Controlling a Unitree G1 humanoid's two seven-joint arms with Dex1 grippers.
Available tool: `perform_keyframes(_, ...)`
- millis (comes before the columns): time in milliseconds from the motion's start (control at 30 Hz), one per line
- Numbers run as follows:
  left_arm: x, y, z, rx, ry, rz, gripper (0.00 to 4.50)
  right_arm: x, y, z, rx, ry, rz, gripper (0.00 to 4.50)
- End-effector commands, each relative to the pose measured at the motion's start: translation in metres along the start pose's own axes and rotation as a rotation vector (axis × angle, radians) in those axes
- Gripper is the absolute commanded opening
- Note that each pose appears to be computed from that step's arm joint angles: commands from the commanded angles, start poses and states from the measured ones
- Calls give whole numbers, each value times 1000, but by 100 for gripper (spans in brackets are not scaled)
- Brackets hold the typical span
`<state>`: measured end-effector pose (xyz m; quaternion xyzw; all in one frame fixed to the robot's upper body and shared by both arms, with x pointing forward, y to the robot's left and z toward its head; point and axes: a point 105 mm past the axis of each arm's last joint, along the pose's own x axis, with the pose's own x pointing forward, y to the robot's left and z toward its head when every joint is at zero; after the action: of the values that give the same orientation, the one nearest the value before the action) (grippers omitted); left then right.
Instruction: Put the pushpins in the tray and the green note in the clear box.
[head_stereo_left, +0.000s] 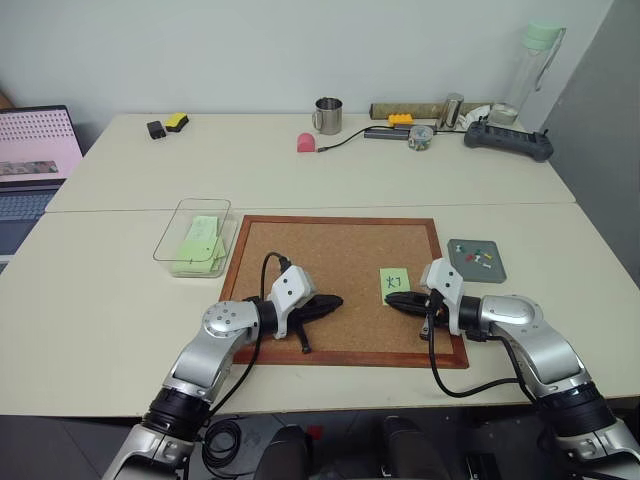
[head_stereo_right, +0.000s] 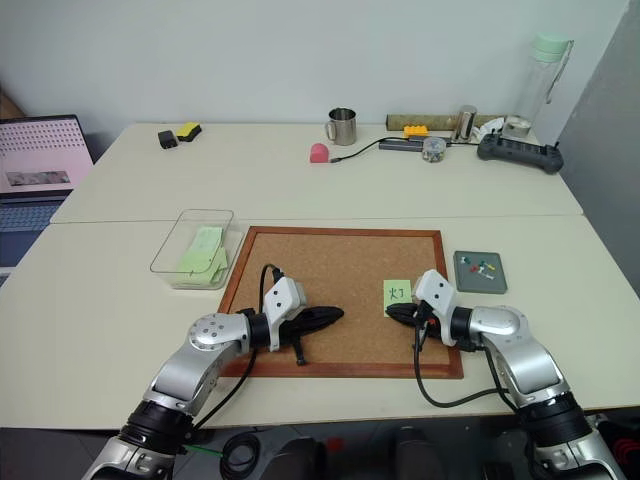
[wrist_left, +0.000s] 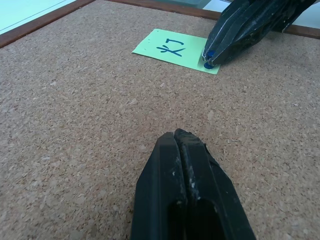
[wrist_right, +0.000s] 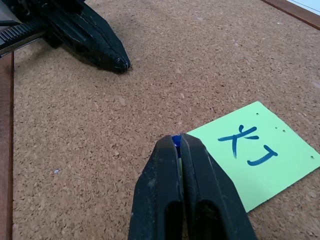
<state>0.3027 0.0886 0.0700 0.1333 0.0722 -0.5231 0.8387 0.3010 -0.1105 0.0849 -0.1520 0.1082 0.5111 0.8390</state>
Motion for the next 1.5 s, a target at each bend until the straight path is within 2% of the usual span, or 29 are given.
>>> perform_keyframes(33, -5, 1, -20, -42, 70, 32, 0, -6, 2, 44, -86, -138, 18, 5)
perform_keyframes(267, -3, 6, -14, -64, 42, 57, 0, -14, 4, 61, -226, -130, 42, 5)
perform_keyframes(333, -7, 12, -2, -96, -1, 77, 0, -15, 4, 63, -318, -105, 49, 5)
perform_keyframes(500, -29, 17, 35, -271, -152, 59, 86, -15, 0, 60, -492, -52, 42, 0)
perform_keyframes(633, -41, 12, 50, -408, -215, 14, 154, -14, -1, 63, -611, -48, 40, 0)
perform_keyframes(1000, -5, 2, 77, -701, -371, -28, 379, -4, 8, 81, -882, -85, 88, 0)
perform_keyframes(1167, 3, 2, 93, -774, -435, -72, 379, -2, 11, 82, -919, -96, 100, 0)
perform_keyframes(1300, 9, -3, 96, -772, -435, -103, 379, 0, 12, 83, -929, -105, 104, 0)
perform_keyframes(1400, 13, -6, 92, -764, -416, -108, 337, 0, 13, 83, -931, -109, 106, 0)
perform_keyframes(1500, 14, -6, 90, -761, -414, -105, 276, 1, 13, 84, -932, -118, 106, 0)
